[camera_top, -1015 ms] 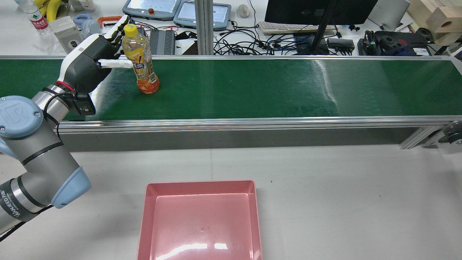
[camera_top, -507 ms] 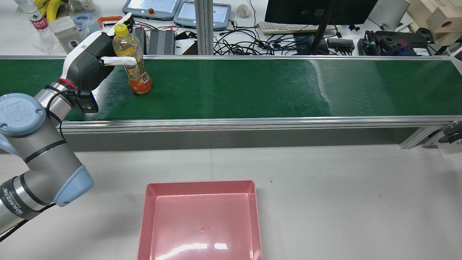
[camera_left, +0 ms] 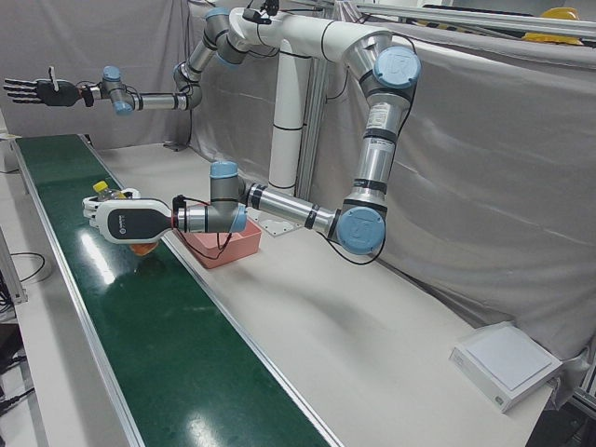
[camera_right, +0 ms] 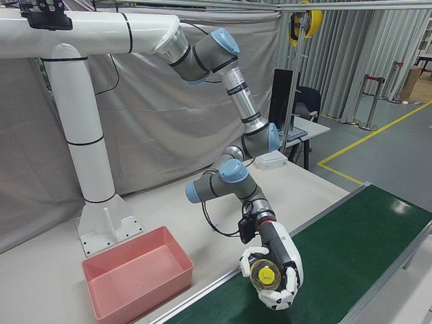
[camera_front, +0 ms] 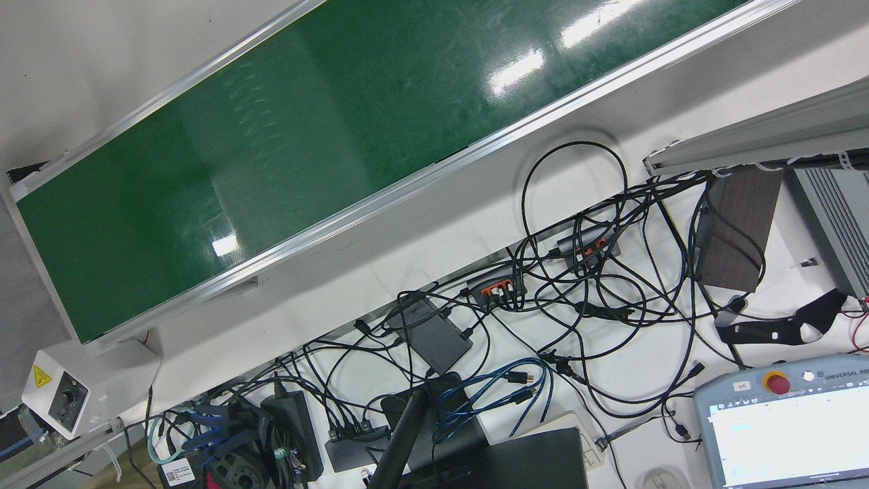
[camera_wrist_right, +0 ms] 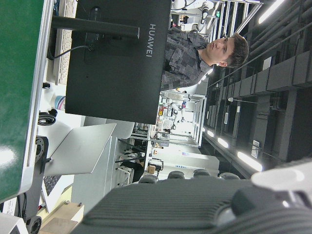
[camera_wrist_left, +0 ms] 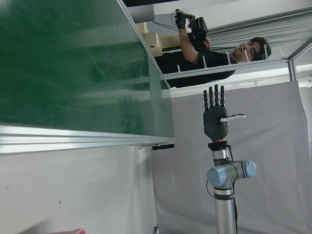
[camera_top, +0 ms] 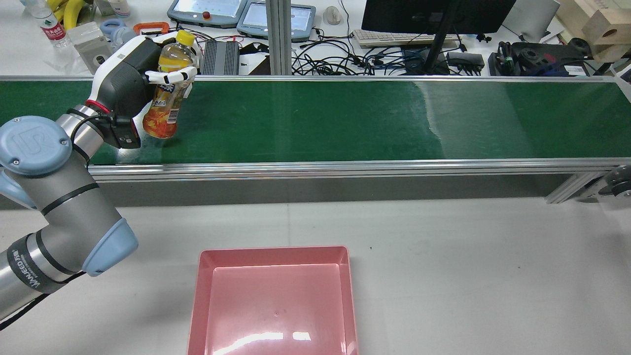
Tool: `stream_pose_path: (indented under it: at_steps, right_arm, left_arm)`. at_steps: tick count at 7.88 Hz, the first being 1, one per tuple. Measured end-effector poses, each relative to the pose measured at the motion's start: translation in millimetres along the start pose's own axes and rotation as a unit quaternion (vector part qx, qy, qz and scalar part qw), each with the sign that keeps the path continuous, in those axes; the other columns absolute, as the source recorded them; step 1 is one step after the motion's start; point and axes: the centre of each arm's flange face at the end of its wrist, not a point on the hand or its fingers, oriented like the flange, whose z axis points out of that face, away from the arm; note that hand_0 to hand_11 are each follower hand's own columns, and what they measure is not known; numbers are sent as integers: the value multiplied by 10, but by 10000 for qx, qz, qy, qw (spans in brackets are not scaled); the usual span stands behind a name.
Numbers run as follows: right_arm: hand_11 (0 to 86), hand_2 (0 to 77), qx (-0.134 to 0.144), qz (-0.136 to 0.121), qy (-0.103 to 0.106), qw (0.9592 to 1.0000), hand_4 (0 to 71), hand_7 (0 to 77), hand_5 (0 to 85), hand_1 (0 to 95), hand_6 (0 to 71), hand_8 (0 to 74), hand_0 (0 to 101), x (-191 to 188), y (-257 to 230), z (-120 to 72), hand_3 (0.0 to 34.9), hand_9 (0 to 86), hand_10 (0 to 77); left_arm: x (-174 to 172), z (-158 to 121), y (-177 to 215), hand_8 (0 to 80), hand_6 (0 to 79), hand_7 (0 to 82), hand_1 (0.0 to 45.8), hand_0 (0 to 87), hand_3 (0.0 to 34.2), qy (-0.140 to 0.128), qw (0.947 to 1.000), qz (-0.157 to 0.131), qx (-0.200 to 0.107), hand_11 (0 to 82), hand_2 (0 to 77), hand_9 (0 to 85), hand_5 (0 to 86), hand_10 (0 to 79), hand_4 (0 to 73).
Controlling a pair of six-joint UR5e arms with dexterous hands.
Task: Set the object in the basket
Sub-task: 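Close the left hand fingers around the orange bottle, then lift the bottle off the belt and carry it over the pink tray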
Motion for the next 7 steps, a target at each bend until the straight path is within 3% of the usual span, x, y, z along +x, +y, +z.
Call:
stream_pose_path:
  at_steps: [1, 2, 4, 7]
  right_arm:
    - [0, 5, -1, 0, 0, 10000, 0, 5, 0, 0, 0, 0, 1, 0, 1, 0, 2, 0, 0]
    - [0, 5, -2, 0, 0, 10000, 0, 5, 0, 0, 0, 0, 3, 0, 2, 1, 2, 0, 0]
    - [0, 5, -5, 0, 0, 10000, 0, 5, 0, 0, 0, 0, 1, -1, 5, 2, 2, 0, 0]
    - [0, 5, -6, 0, 0, 10000, 0, 5, 0, 0, 0, 0, 1, -1, 6, 3, 2, 0, 0]
  left_arm:
    - [42, 16, 123, 507, 442, 535, 71, 441, 0, -17, 10000, -6, 1, 584, 491, 584, 513, 589, 305]
    - [101, 22, 295, 524, 447, 567, 65, 441, 0, -31, 10000, 0, -15, 584, 502, 589, 556, 605, 273]
    - [81, -49, 669, 529, 447, 567, 65, 437, 0, -158, 9998, -31, -127, 584, 502, 595, 562, 616, 267]
    - [-565, -515, 1354, 529, 447, 567, 65, 417, 0, -870, 9950, -245, -414, 589, 502, 595, 573, 616, 267]
